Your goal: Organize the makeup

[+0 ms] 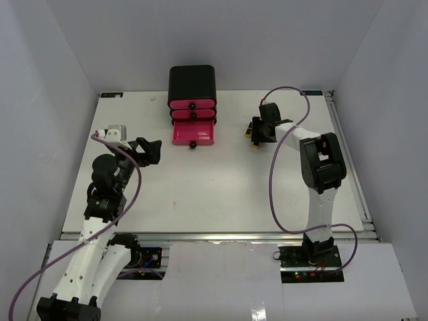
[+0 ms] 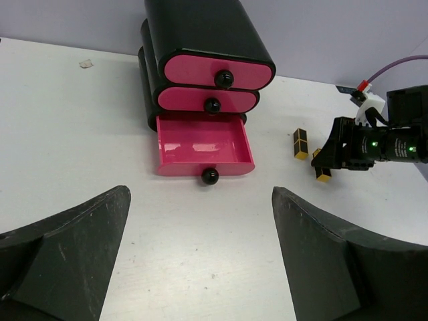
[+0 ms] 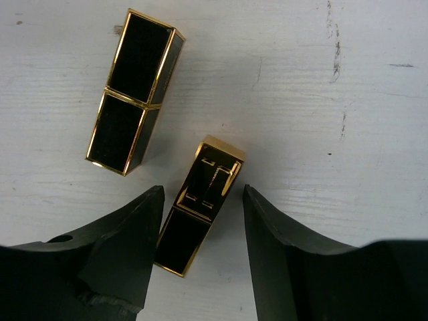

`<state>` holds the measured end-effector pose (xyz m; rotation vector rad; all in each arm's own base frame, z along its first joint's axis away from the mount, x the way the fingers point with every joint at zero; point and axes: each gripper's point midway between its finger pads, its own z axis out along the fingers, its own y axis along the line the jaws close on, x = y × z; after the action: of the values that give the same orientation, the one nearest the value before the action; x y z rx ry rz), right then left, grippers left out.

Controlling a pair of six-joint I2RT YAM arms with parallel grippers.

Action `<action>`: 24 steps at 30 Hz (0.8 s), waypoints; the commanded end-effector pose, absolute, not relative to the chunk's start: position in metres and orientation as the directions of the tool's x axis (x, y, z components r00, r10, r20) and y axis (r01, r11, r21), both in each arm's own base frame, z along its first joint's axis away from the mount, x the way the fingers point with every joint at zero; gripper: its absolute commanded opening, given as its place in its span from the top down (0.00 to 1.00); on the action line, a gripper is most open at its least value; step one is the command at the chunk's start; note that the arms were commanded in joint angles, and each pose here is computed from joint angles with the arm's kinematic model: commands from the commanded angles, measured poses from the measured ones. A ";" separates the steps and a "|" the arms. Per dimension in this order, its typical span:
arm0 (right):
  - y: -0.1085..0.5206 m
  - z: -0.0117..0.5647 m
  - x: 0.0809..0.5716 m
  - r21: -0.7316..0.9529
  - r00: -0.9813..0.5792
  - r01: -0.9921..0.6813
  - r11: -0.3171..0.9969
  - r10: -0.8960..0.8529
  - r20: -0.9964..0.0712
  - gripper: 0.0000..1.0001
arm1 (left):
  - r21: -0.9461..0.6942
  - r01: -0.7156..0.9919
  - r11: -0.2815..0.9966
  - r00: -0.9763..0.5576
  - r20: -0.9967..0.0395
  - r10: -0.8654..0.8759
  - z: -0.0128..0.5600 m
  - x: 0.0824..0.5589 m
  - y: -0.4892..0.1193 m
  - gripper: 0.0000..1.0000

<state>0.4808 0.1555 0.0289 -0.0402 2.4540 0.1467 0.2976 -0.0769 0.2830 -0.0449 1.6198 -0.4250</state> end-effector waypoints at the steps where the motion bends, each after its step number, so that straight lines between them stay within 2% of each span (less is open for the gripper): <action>1: 0.153 0.037 0.488 0.097 -0.759 -0.021 0.995 0.047 -0.649 0.48 | -0.267 0.227 0.937 -0.127 -0.962 -0.243 0.272 0.298 -0.078 0.02; 9: 0.150 0.053 0.475 0.108 -0.724 -0.061 0.992 0.031 -0.689 0.73 | -0.274 0.253 0.928 -0.129 -0.960 -0.248 0.274 0.293 -0.082 0.02; 14: 0.161 0.077 0.471 0.095 -0.664 -0.205 0.974 -0.067 -0.745 0.86 | -0.275 0.261 0.925 -0.121 -0.960 -0.251 0.276 0.291 -0.083 0.02; 16: 0.184 0.097 0.464 0.111 -0.613 -0.346 0.932 -0.135 -0.778 0.88 | -0.275 0.263 0.925 -0.119 -0.960 -0.252 0.278 0.291 -0.083 0.02; 17: 0.198 0.106 0.458 0.107 -0.577 -0.437 0.893 -0.187 -0.795 0.90 | -0.276 0.263 0.924 -0.119 -0.960 -0.252 0.278 0.291 -0.083 0.02; 20: 0.257 0.135 0.433 0.000 -0.357 -0.759 0.651 -0.417 -0.836 0.92 | -0.275 0.270 0.923 -0.123 -0.960 -0.250 0.277 0.291 -0.084 0.02; 24: 0.315 0.155 0.399 -0.176 -0.027 -0.945 0.275 -0.603 -0.797 0.92 | -0.270 0.275 0.923 -0.122 -0.962 -0.245 0.277 0.290 -0.085 0.02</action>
<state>0.4351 0.2281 0.0995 -0.7505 2.1900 0.4072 0.2937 -0.0807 0.2750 -0.0054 1.6421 -0.4307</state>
